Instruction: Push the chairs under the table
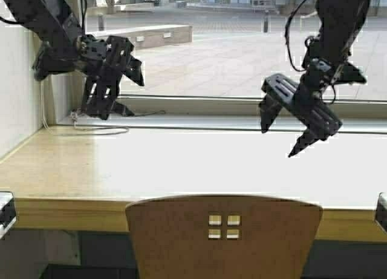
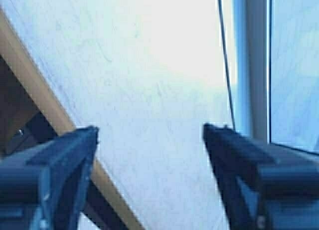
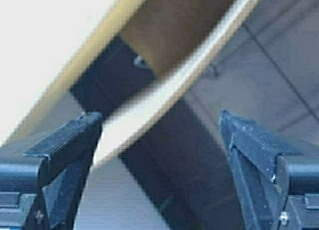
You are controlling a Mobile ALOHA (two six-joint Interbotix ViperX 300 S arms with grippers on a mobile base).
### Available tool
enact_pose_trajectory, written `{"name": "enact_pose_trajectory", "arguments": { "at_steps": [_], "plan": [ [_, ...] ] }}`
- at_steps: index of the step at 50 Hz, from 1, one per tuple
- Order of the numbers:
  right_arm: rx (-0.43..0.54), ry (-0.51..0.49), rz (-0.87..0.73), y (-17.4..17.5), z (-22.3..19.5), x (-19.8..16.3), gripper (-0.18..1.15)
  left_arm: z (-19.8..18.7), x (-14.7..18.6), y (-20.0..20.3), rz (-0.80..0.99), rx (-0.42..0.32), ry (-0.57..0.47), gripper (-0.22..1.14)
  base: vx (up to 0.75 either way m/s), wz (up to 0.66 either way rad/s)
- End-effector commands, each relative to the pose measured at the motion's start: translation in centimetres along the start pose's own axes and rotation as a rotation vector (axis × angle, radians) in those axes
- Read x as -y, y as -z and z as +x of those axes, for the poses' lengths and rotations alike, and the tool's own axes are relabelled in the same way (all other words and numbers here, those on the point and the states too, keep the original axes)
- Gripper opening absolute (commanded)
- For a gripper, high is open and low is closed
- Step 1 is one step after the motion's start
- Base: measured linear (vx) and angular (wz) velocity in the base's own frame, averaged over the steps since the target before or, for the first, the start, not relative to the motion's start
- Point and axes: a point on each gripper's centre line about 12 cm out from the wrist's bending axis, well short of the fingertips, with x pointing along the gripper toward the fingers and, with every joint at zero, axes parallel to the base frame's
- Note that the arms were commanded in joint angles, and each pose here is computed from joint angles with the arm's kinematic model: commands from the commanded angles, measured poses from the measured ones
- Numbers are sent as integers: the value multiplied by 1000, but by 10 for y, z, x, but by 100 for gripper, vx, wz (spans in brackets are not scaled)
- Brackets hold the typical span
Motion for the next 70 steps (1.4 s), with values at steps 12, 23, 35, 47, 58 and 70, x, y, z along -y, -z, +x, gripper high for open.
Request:
{"name": "enact_pose_trajectory", "arguments": {
  "at_steps": [12, 23, 35, 47, 58, 70],
  "plan": [
    [254, -227, -425, -36, -114, -38, 99, -88, 30, -21, 577, -96, 127, 94, -7, 2],
    [430, -295, -606, -42, -178, -32, 99, -129, 38, -41, 1039, -4, -61, 94, -9, 6],
    [560, -230, -894, -50, -204, -20, 99, -161, 47, -65, 1275, 158, -217, 94, -9, 13],
    [629, -251, -902, -51, -221, -18, 99, -167, 51, -53, 1404, 140, -259, 94, -11, 25],
    [640, -258, -899, -50, -225, -18, 99, -157, 61, -52, 1430, 128, -259, 94, -15, 43],
    [636, -267, -870, -49, -226, -17, 99, -156, 65, -52, 1421, 134, -252, 94, -18, 45]
  ]
}}
